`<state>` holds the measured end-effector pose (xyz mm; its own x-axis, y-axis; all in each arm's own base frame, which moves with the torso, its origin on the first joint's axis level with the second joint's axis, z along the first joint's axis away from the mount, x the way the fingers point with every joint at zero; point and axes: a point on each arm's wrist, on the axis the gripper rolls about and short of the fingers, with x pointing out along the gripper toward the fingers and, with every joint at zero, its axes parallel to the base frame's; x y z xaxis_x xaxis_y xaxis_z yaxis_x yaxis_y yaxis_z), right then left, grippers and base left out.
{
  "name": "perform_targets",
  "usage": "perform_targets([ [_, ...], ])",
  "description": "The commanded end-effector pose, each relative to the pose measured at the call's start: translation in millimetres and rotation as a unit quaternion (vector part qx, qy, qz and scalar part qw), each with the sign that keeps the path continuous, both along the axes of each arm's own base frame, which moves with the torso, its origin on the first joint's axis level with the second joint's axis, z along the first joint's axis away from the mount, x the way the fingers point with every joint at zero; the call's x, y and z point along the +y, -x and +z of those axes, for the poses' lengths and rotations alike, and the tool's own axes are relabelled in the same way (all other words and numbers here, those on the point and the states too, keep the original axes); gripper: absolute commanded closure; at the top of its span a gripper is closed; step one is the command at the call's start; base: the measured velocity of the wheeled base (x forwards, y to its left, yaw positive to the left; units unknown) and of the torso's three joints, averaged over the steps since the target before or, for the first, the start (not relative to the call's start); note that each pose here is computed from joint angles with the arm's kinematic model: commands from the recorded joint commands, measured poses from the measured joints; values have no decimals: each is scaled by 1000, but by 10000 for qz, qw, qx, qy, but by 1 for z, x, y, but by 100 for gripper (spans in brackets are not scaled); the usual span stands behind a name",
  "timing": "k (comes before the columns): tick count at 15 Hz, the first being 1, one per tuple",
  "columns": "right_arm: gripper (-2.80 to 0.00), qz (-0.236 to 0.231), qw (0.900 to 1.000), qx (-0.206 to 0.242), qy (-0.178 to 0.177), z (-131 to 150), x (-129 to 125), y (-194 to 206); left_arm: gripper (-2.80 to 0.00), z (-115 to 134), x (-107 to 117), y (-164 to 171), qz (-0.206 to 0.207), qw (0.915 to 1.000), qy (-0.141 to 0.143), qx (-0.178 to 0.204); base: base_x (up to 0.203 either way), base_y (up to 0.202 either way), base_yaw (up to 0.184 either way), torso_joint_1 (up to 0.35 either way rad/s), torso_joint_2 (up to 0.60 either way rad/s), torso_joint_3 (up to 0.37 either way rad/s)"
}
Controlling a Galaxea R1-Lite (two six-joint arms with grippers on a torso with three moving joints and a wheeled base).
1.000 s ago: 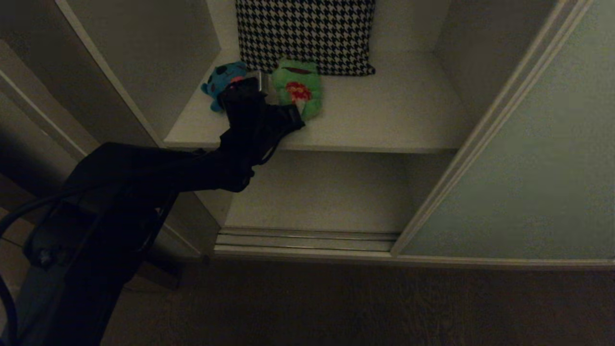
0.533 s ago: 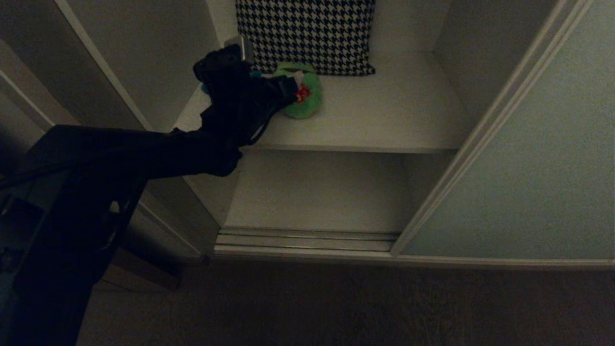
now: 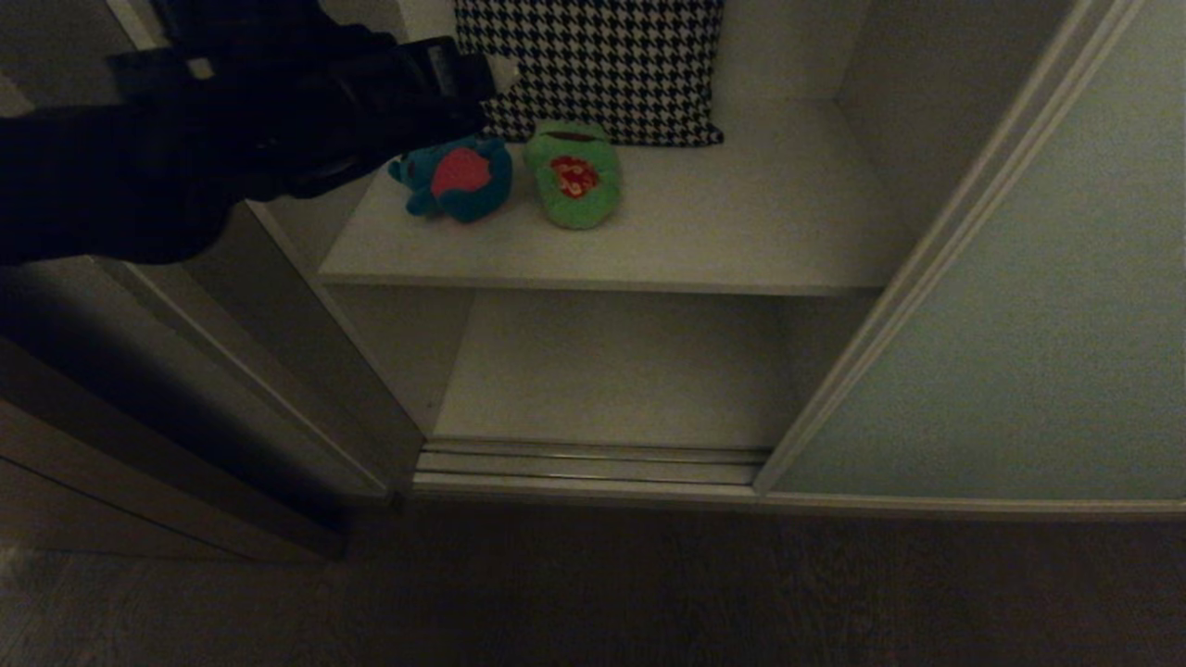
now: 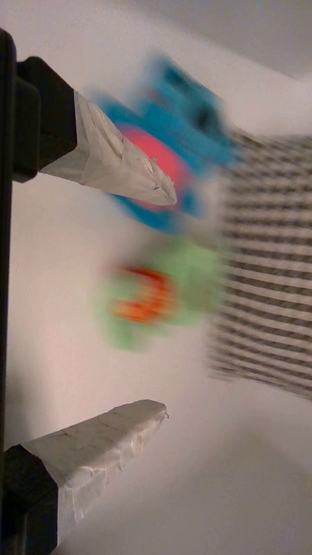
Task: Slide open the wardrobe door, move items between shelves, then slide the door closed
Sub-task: Close the door
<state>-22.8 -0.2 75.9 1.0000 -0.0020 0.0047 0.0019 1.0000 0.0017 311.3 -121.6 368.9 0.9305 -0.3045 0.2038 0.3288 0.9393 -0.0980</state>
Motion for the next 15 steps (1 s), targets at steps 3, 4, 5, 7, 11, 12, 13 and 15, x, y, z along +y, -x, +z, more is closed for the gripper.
perform_targets([
  [3,0,2,10000,-15,1,0,0,0,-280,-20,65,153,203,9961,-638,581,0,0,0,0,0,0],
  [4,0,2,10000,-15,1,0,0,0,-280,-37,79,183,314,9930,-789,827,0,0,0,0,0,0],
  [5,0,2,10000,-7,1,0,0,0,-280,-55,94,216,452,9892,-910,1057,0,0,0,0,0,0],
  [7,0,2,10000,-14,1,0,0,0,-280,-97,114,275,714,9826,-1039,1366,0,0,0,0,0,0],
  [11,0,2,10000,-15,1,0,0,0,-280,-188,127,339,1161,9758,-939,1596,0,0,0,0,0,0],
  [12,0,2,10000,-15,1,0,0,0,-280,-206,126,338,1258,9714,-821,1837,0,0,0,0,0,0],
  [13,0,2,10000,-15,1,0,0,0,-280,-215,126,335,1308,9671,-866,2002,0,0,0,0,0,0],
  [15,0,2,10000,-15,1,0,0,0,-280,-217,122,334,1595,9638,-1057,1857,0,0,0,0,0,0],
])
